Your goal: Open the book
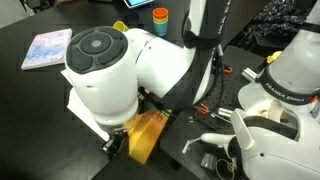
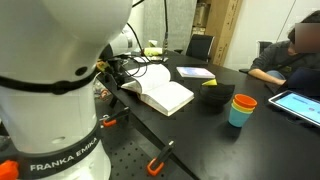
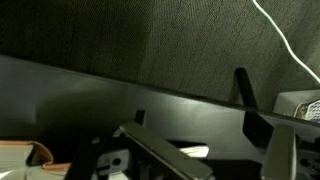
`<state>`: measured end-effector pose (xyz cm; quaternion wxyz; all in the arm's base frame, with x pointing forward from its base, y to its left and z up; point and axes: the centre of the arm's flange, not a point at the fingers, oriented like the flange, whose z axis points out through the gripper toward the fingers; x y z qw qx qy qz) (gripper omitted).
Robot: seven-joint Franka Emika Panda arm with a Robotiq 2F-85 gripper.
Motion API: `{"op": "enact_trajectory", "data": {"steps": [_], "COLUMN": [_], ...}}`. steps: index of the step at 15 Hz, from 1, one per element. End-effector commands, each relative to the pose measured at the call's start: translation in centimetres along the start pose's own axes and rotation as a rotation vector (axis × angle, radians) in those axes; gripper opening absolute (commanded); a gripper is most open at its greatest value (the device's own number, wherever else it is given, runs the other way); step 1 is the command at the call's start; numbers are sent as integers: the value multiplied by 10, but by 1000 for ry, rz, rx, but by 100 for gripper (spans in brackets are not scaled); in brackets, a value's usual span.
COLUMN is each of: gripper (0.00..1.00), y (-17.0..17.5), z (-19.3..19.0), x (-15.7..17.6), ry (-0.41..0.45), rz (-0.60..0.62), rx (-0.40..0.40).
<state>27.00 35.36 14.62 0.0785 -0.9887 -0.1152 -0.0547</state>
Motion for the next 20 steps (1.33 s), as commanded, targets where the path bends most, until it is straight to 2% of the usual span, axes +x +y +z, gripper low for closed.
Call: {"op": "enact_trajectory", "data": {"steps": [1, 5, 11, 16, 20], "gripper": [100, 100, 100, 100, 100], "y": [-12, -2, 33, 60, 78], "z": [-47, -61, -82, -95, -99], "x": [33, 80, 141, 168, 176], "ry": [43, 84, 58, 40, 21], "rz": [-46, -58, -9, 29, 58], "rx": [-33, -153, -349, -461, -500]}}
